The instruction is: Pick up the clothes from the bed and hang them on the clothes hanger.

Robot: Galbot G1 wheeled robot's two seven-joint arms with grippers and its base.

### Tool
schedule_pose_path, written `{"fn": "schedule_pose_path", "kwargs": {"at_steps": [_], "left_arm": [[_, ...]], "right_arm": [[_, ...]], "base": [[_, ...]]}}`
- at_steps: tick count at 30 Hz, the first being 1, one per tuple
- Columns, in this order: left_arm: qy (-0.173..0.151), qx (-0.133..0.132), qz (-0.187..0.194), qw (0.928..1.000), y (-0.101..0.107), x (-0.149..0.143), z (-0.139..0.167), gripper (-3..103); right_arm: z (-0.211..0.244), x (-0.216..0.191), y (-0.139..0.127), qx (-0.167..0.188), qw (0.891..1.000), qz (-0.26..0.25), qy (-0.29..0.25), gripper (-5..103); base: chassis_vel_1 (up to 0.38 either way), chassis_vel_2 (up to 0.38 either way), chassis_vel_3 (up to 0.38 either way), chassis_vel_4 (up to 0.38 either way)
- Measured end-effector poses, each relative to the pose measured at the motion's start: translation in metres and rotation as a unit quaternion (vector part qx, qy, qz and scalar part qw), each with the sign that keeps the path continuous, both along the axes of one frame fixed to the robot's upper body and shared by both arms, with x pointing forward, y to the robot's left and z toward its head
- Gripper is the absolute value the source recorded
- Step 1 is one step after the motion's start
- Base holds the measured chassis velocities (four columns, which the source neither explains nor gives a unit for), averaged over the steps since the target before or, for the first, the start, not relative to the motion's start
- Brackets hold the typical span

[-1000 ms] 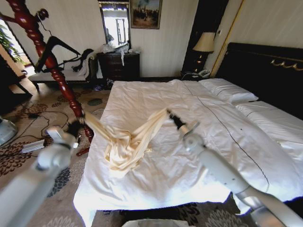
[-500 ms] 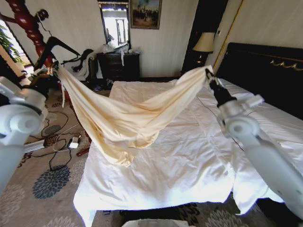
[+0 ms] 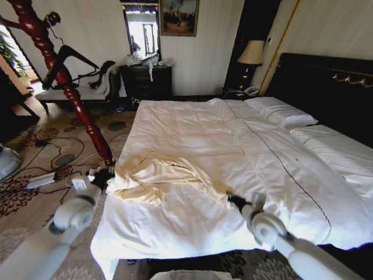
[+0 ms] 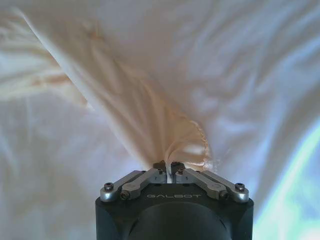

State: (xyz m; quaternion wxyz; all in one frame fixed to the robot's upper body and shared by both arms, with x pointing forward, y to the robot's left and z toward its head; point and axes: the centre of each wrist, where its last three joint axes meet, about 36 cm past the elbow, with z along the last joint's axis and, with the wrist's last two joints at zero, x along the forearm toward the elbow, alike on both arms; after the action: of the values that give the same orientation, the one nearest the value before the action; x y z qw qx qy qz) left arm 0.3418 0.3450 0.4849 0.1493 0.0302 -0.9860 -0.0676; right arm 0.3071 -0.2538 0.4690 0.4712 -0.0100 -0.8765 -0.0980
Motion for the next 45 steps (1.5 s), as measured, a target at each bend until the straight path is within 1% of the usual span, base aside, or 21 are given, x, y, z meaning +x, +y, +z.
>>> {"fn": "schedule_pose_path", "kwargs": {"at_steps": [1,2,3,5,7,9,12,13,16,19,21,23,24,26,28,30,31,33,35,42,45], "left_arm": [[0.015,0.013,0.007,0.9998,-0.002,-0.006,-0.004,0],[0.022,0.023,0.011,0.9994,-0.003,-0.010,-0.007,0],[0.022,0.023,0.011,0.9994,-0.003,-0.010,-0.007,0],[0.032,0.037,0.019,0.9986,-0.006,-0.018,-0.015,0],[0.041,0.044,0.025,0.9979,-0.008,-0.023,-0.019,0],[0.043,0.047,0.028,0.9976,-0.009,-0.025,-0.020,0],[0.044,0.053,0.033,0.9971,-0.010,-0.031,-0.022,0],[0.042,0.053,0.035,0.9971,-0.011,-0.032,-0.022,0],[0.041,0.054,0.038,0.9970,-0.012,-0.035,-0.022,0],[0.038,0.056,0.043,0.9968,-0.011,-0.037,-0.021,0],[0.037,0.057,0.045,0.9967,-0.011,-0.036,-0.020,0],[0.036,0.058,0.048,0.9966,-0.010,-0.035,-0.020,0],[0.036,0.058,0.048,0.9966,-0.010,-0.035,-0.020,0],[0.035,0.059,0.049,0.9964,-0.009,-0.034,-0.019,0],[0.035,0.059,0.049,0.9964,-0.009,-0.033,-0.020,0],[0.036,0.058,0.051,0.9964,-0.008,-0.029,-0.022,0],[0.036,0.058,0.051,0.9964,-0.008,-0.029,-0.022,0],[0.036,0.057,0.051,0.9964,-0.008,-0.025,-0.024,0],[0.036,0.057,0.051,0.9964,-0.008,-0.022,-0.025,0],[0.034,0.052,0.051,0.9968,-0.007,-0.015,-0.025,0],[0.029,0.048,0.054,0.9969,-0.006,-0.013,-0.022,0]], "right_arm": [[0.009,-0.004,0.006,-0.001,0.999,0.016,0.032,13],[0.017,-0.005,0.009,0.000,0.999,0.027,0.047,13],[0.017,-0.005,0.009,0.000,0.999,0.027,0.047,13],[0.036,-0.002,0.013,0.006,0.997,0.047,0.057,23],[0.056,0.002,0.014,0.016,0.997,0.063,0.053,34],[0.067,0.002,0.014,0.015,0.996,0.072,0.050,34],[0.101,-0.003,0.020,-0.006,0.992,0.114,0.049,51],[0.112,-0.004,0.022,-0.006,0.992,0.120,0.037,51],[0.129,-0.002,0.024,-0.005,0.991,0.132,0.023,62],[0.137,0.007,0.022,-0.005,0.992,0.129,0.014,79],[0.135,0.014,0.019,-0.010,0.993,0.120,0.012,79],[0.125,0.032,0.010,-0.040,0.995,0.090,0.000,89],[0.125,0.032,0.010,-0.040,0.995,0.090,0.000,89],[0.110,0.044,0.000,-0.076,0.995,0.056,-0.013,98],[0.101,0.043,-0.001,-0.080,0.996,0.036,-0.005,99],[0.081,0.029,0.005,-0.095,0.994,-0.007,0.051,100],[0.081,0.029,0.005,-0.095,0.994,-0.007,0.051,100],[0.076,0.014,0.014,-0.071,0.990,-0.019,0.118,100],[0.077,0.006,0.020,-0.038,0.986,-0.029,0.157,100],[0.079,0.001,0.024,-0.003,0.983,-0.032,0.181,100],[0.064,-0.001,0.027,0.017,0.975,-0.034,0.221,100]], "base": [[0.000,0.000,0.000,0.000],[0.000,0.000,0.000,0.000],[0.000,0.000,0.000,0.000],[0.000,0.000,0.000,0.000],[0.000,0.000,0.000,0.000],[0.000,0.000,0.000,0.000],[0.000,0.000,0.000,0.000],[0.000,0.000,0.000,0.000],[0.000,0.000,0.000,0.000],[0.000,0.000,0.000,0.000],[0.000,0.000,0.000,0.000],[0.000,0.000,0.000,0.000],[0.000,0.000,0.000,0.000],[0.000,0.000,0.000,0.000],[0.000,0.000,0.000,0.000],[0.000,0.000,0.000,0.000],[0.000,0.000,0.000,0.000],[0.000,0.000,0.000,0.000],[0.000,0.000,0.000,0.000],[0.000,0.000,0.000,0.000],[0.000,0.000,0.000,0.000]]}}
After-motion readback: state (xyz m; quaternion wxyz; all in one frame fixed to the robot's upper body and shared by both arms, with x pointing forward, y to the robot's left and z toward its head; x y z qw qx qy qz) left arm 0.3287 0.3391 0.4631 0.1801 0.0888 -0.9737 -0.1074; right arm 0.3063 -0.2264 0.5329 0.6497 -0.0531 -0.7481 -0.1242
